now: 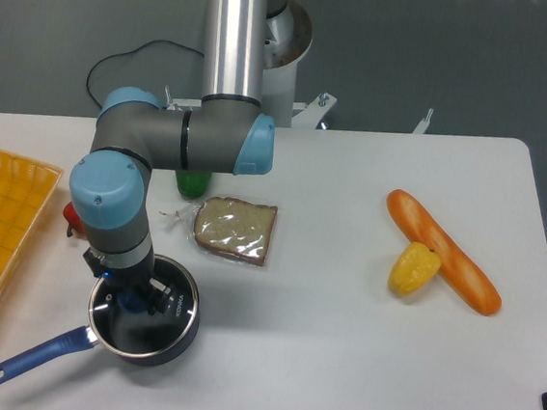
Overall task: Open the lid
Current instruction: 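Adjust the grip on the knob, tilting the lid slightly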
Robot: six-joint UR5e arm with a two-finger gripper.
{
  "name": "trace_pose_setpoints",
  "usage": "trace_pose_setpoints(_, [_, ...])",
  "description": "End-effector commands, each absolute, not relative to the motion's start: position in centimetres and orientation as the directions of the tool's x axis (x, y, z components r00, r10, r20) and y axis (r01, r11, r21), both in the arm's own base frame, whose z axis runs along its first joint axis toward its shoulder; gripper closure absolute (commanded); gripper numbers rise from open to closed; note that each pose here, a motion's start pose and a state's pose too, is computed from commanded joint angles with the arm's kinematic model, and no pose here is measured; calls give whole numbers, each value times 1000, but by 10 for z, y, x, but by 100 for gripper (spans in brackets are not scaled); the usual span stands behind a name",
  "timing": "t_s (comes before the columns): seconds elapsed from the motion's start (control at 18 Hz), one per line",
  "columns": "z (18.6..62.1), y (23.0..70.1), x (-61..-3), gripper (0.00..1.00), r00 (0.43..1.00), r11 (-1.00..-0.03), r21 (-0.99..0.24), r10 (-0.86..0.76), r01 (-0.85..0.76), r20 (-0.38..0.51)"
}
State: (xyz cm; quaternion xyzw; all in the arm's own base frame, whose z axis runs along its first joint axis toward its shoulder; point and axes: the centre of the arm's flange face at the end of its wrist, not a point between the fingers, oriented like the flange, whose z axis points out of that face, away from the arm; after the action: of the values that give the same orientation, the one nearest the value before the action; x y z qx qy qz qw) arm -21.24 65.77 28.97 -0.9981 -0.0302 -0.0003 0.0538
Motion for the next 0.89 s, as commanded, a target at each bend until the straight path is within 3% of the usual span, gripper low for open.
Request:
trace_pose_setpoints(0.22, [290, 658, -212, 36, 998, -992, -107, 59, 59, 4])
trace_pose_setpoints(0.72, [292, 658, -213, 48, 998, -992, -112, 60, 60, 2])
trace_pose_setpoints(0.78, [293, 659, -213, 57, 998, -992, -113, 62, 61, 1])
trace_pose_setpoints(0.89, [294, 658, -213, 64, 998, -992, -114, 62, 61, 1])
